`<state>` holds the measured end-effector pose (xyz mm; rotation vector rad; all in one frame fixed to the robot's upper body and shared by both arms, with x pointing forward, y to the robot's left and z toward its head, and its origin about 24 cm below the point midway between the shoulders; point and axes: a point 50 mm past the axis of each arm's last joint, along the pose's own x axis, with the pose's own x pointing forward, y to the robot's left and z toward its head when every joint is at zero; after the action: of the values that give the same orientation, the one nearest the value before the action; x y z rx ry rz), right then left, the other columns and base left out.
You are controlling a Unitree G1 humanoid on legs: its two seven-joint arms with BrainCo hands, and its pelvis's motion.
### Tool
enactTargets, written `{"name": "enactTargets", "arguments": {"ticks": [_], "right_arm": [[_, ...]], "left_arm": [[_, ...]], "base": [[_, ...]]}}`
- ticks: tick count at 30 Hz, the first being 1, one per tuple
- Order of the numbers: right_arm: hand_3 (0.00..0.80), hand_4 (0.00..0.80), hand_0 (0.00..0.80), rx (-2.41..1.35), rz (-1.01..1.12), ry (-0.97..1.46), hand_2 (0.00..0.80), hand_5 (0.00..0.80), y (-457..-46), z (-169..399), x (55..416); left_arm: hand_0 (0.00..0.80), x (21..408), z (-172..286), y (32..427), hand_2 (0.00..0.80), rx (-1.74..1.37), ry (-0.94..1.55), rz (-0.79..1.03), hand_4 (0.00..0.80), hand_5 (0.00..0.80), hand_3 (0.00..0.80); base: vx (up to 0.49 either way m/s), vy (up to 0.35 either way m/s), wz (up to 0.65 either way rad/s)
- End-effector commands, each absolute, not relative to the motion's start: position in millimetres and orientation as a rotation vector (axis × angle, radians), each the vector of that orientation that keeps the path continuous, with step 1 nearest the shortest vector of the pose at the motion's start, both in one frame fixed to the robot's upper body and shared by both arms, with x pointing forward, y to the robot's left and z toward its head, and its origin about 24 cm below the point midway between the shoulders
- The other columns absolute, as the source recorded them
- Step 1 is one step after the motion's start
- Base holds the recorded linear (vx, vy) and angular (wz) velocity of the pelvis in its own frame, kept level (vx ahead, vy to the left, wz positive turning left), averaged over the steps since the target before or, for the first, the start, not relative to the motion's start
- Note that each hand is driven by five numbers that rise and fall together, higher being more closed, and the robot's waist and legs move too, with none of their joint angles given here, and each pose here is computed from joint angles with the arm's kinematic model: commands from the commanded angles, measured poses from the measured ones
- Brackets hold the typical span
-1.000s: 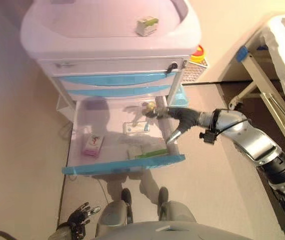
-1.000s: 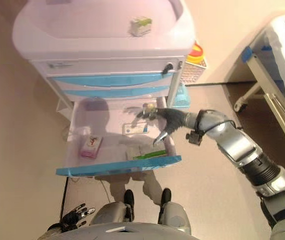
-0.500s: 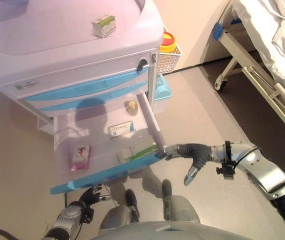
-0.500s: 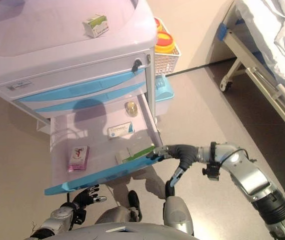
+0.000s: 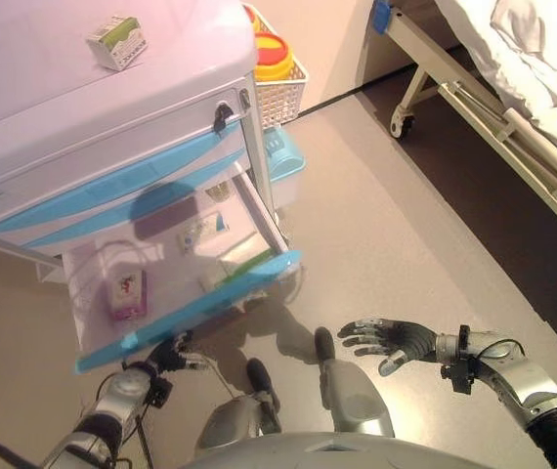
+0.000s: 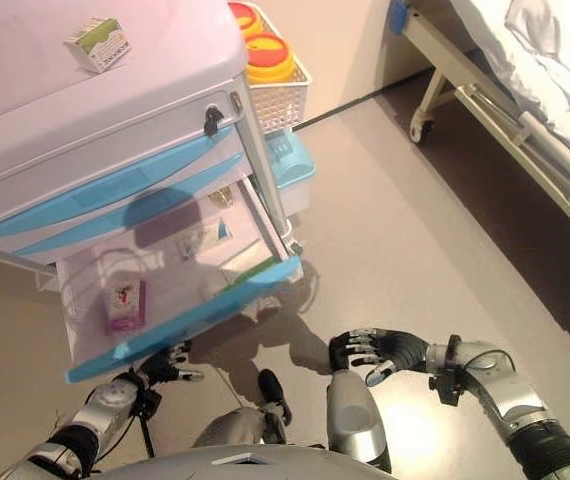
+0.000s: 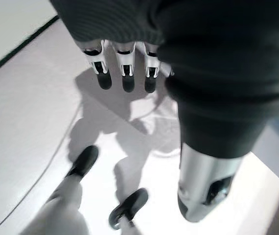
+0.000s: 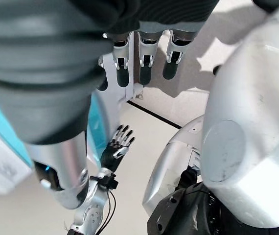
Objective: Open the drawer and pick up the medicine
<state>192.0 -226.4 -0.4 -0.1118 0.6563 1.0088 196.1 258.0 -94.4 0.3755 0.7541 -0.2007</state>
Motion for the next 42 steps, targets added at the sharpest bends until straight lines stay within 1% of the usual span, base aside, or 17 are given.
{"name": "enactTargets", "arguments": {"ticks": [1, 3, 8, 12, 16, 22, 28, 35, 42], "right_arm": [[0.0, 0.0, 0.0, 0.1, 1.017, 0.643, 0.0, 0.0, -212, -21, 179], [0.0, 0.0, 0.0, 0.309, 0.969, 0.631, 0.0, 0.0, -194, -49, 162], [0.0, 0.0, 0.0, 0.569, 0.949, 0.515, 0.0, 0.0, -174, -52, 160], [0.0, 0.0, 0.0, 0.627, 0.938, 0.49, 0.0, 0.0, -172, -54, 161], [0.0, 0.0, 0.0, 0.643, 0.915, 0.48, 0.0, 0.0, -178, -53, 163], [0.0, 0.0, 0.0, 0.655, 0.903, 0.441, 0.0, 0.0, -186, -47, 167], [0.0, 0.0, 0.0, 0.68, 0.898, 0.394, 0.0, 0.0, -195, -41, 169], [0.0, 0.0, 0.0, 0.669, 0.917, 0.36, 0.0, 0.0, -197, -37, 171], [0.0, 0.0, 0.0, 0.677, 0.921, 0.306, 0.0, 0.0, -193, -31, 177]], "left_arm": [[0.0, 227, -63, 271, 0.0, 0.377, 0.578, -0.165, 0.0, 0.0, 0.0], [0.0, 239, -52, 260, 0.0, 0.295, 0.483, -0.183, 0.0, 0.0, 0.0], [0.0, 254, -41, 244, 0.0, 0.183, 0.393, -0.193, 0.0, 0.0, 0.0], [0.0, 263, -36, 237, 0.0, 0.103, 0.352, -0.188, 0.0, 0.0, 0.0], [0.0, 267, -33, 239, 0.0, 0.103, 0.344, -0.178, 0.0, 0.0, 0.0], [0.0, 271, -31, 270, 0.0, 0.161, 0.414, -0.065, 0.0, 0.0, 0.0], [0.0, 260, -28, 324, 0.0, 0.155, 0.49, 0.173, 0.0, 0.0, 0.0], [0.0, 253, -17, 355, 0.0, 0.162, 0.497, 0.291, 0.0, 0.0, 0.0], [0.0, 255, 4, 379, 0.0, 0.167, 0.474, 0.43, 0.0, 0.0, 0.0]], "base": [[-0.005, 0.073, -0.01], [-0.005, 0.121, -0.03], [-0.006, 0.11, -0.1], [-0.01, 0.138, -0.09], [0.016, 0.123, -0.1], [-0.008, 0.082, -0.08], [-0.003, 0.074, -0.14], [-0.015, 0.023, -0.09], [-0.031, 0.01, -0.07]]}}
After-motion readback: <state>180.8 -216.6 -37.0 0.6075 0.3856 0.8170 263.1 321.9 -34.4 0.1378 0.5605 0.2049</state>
